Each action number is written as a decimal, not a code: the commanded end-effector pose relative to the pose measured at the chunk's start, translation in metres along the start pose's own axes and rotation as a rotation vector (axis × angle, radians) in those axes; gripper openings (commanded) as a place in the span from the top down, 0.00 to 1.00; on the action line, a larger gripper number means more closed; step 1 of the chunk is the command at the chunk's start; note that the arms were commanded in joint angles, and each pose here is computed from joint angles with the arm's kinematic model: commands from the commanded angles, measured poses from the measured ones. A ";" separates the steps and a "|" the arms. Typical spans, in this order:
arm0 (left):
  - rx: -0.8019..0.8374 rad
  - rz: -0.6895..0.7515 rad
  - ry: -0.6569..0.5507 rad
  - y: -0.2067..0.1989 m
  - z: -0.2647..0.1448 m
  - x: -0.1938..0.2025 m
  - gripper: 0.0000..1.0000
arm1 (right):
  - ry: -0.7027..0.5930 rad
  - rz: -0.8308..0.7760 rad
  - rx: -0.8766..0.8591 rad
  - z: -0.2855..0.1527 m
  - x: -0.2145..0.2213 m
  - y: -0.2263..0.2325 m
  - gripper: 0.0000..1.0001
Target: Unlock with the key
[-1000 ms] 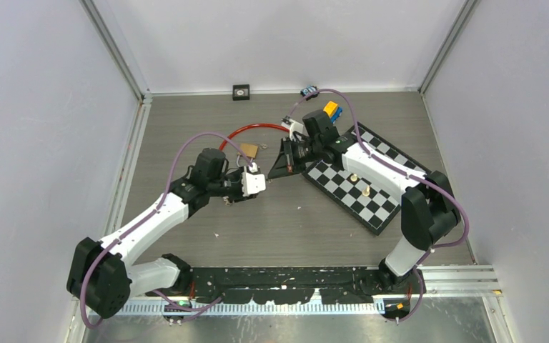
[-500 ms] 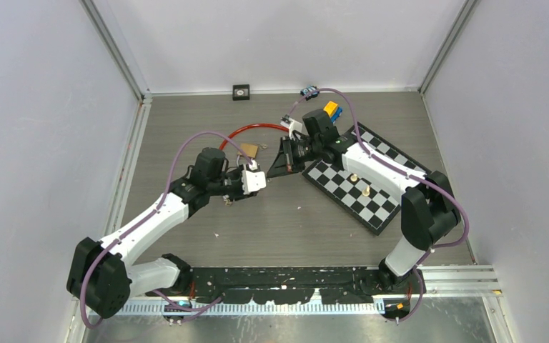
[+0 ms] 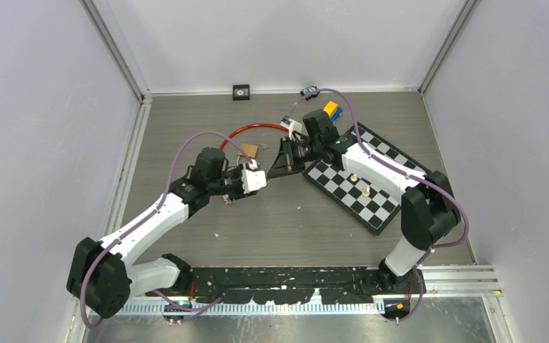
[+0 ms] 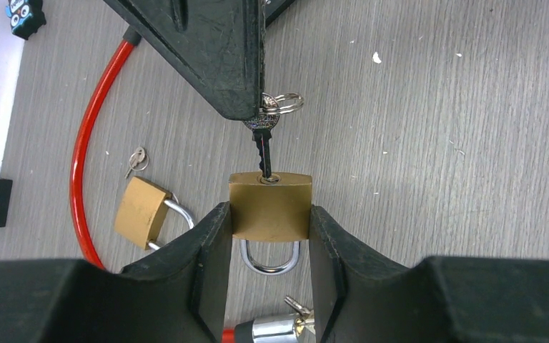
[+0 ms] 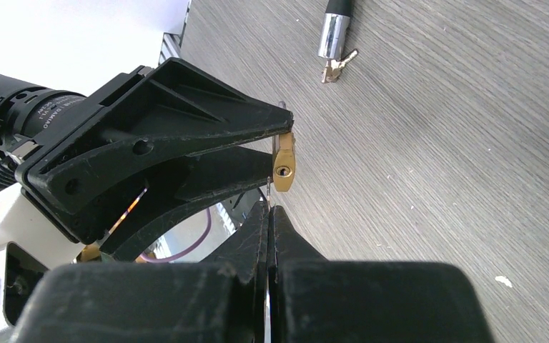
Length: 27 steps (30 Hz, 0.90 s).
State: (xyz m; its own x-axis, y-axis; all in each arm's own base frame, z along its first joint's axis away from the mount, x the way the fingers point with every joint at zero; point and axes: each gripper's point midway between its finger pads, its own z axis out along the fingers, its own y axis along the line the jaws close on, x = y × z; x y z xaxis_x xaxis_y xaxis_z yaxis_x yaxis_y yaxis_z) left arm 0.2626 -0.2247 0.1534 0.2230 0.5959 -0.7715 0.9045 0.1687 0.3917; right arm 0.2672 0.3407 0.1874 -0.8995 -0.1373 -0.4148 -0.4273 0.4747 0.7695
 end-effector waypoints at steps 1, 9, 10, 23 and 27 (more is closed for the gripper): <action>-0.056 0.030 -0.052 0.013 -0.003 -0.016 1.00 | -0.017 -0.037 -0.019 -0.005 -0.004 0.006 0.99; -0.063 0.027 -0.050 0.015 -0.003 -0.016 1.00 | -0.007 -0.032 -0.001 -0.003 -0.001 0.000 0.99; -0.064 0.026 -0.052 0.015 -0.003 -0.017 1.00 | -0.005 -0.029 0.000 -0.002 0.000 -0.001 0.99; -0.060 0.018 -0.061 0.015 -0.004 -0.020 1.00 | 0.006 -0.019 0.007 0.003 0.000 -0.007 0.99; -0.056 0.017 -0.063 0.014 -0.003 -0.020 1.00 | 0.010 -0.012 0.011 0.005 0.000 -0.009 0.99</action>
State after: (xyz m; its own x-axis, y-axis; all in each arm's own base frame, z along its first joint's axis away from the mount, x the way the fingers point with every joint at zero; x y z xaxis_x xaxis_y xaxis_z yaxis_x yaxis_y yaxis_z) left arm 0.2638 -0.2229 0.1518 0.1999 0.6007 -0.7741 0.9046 0.1904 0.3814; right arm 0.2675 0.3400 0.1787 -0.8983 -0.1535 -0.4116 -0.4316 0.4834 0.7616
